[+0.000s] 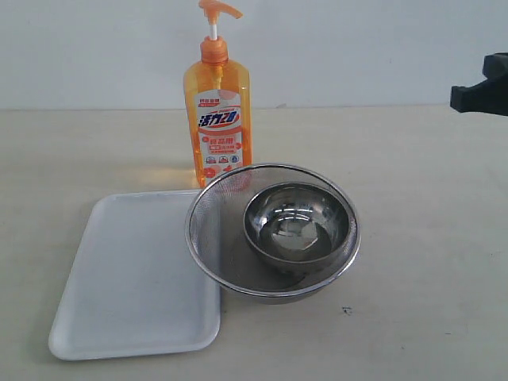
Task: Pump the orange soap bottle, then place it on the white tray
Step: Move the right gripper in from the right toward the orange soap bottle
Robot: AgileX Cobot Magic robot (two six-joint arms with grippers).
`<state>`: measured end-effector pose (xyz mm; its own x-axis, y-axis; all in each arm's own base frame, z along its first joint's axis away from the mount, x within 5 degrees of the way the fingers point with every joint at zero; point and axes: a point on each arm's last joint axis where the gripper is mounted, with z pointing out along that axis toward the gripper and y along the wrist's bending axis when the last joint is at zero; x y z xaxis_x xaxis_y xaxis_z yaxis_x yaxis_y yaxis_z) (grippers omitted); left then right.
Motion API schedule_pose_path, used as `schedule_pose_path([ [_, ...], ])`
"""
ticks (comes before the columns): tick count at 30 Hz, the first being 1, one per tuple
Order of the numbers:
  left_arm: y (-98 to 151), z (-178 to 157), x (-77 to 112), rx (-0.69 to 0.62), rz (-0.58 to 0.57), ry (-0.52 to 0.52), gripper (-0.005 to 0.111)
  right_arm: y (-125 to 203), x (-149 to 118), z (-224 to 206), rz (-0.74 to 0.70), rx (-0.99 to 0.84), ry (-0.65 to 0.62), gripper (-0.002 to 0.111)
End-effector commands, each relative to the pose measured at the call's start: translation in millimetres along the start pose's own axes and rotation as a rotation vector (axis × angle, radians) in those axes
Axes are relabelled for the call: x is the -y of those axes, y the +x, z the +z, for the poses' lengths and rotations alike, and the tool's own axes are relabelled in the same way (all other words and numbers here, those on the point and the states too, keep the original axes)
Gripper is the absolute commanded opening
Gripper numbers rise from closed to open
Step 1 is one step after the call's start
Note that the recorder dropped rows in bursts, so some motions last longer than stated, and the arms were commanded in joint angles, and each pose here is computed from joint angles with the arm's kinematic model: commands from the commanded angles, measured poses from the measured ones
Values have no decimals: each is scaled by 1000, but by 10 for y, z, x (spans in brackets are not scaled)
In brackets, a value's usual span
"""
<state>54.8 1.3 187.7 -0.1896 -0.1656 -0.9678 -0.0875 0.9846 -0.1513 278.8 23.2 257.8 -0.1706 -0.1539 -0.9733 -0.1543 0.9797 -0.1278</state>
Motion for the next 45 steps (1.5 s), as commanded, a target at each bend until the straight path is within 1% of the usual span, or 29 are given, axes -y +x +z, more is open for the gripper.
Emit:
schedule_pose_path([
  [1,9,0,2,-3,0,5,5,42,-75,130,-8,79,-87,0],
  [4,9,0,2,-3,0,5,5,117,-84,212,6,92,-104,0],
  [9,9,0,2,-3,0,5,5,250,46,354,66,81,-92,0],
  [16,9,0,2,-3,0,5,5,228,242,624,20,51,-270,0],
  [24,9,0,2,-3,0,5,5,260,537,884,27,92,-350,0],
  [27,9,0,2,-3,0,5,5,288,599,970,50,119,-445,0],
  [31,9,0,2,-3,0,5,5,354,629,1126,51,93,-593,0],
  [35,9,0,2,-3,0,5,5,389,589,1264,27,65,-806,0],
  [36,9,0,2,-3,0,5,5,395,593,1296,26,59,-834,0],
  [38,9,0,2,-3,0,5,5,423,629,1400,2,29,-860,0],
  [39,9,0,2,-3,0,5,5,431,635,1440,19,11,-868,0],
  [41,9,0,2,-3,0,5,5,437,666,1513,11,-24,-886,0],
  [45,9,0,2,-3,0,5,5,427,710,1595,-22,-76,-911,0],
])
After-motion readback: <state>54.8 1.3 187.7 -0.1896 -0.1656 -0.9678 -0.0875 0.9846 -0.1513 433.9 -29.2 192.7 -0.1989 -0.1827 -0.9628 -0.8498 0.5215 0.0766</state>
